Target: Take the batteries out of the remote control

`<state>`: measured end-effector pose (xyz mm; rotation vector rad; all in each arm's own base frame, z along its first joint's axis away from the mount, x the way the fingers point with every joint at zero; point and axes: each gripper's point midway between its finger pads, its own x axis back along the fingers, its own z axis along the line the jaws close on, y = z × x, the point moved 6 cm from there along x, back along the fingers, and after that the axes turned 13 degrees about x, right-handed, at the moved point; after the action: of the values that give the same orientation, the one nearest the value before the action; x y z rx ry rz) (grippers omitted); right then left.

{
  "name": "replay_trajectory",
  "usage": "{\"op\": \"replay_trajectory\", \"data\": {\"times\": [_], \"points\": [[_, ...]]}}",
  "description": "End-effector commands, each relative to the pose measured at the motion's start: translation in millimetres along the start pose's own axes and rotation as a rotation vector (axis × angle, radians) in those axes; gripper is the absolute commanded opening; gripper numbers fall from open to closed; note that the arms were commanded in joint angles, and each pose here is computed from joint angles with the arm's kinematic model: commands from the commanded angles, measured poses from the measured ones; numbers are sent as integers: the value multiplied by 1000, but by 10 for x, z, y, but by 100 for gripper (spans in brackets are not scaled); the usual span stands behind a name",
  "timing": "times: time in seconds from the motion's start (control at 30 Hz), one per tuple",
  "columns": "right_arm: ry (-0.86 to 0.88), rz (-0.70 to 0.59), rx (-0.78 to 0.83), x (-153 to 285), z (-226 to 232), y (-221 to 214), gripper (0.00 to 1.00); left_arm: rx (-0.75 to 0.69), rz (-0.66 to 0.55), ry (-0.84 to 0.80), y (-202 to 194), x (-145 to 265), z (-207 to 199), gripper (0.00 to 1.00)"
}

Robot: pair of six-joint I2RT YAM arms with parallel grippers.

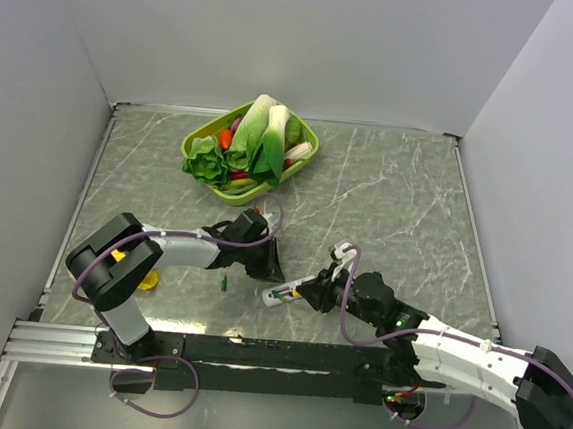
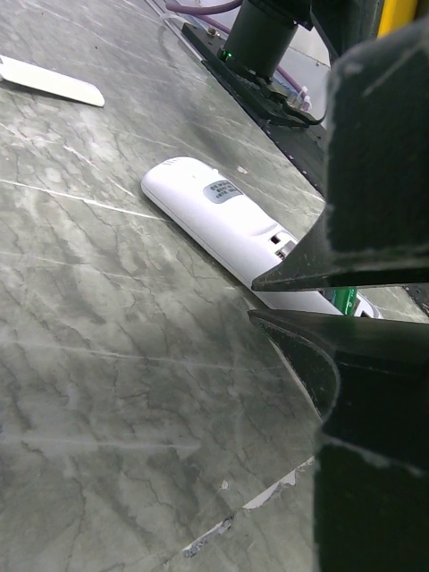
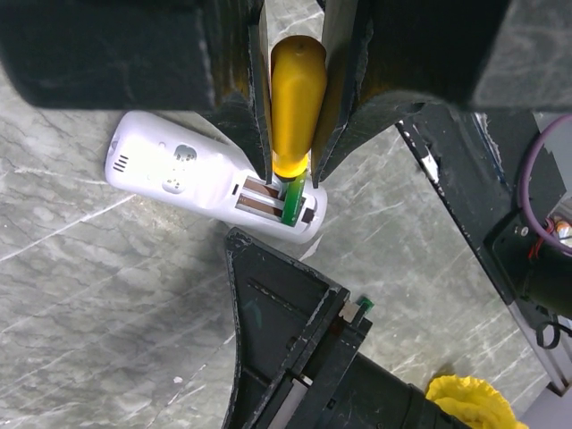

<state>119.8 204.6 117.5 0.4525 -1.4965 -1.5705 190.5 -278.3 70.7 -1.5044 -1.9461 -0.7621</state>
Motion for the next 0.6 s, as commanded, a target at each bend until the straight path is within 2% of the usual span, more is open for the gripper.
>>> {"op": "replay_trajectory", "data": {"times": [0.0, 0.57], "points": [[69, -48, -22, -53, 142, 211, 0, -18, -31, -38, 68, 59, -173, 19], [64, -50, -38, -65, 155, 173, 0, -25, -53, -20, 121, 101, -233, 20]]}}
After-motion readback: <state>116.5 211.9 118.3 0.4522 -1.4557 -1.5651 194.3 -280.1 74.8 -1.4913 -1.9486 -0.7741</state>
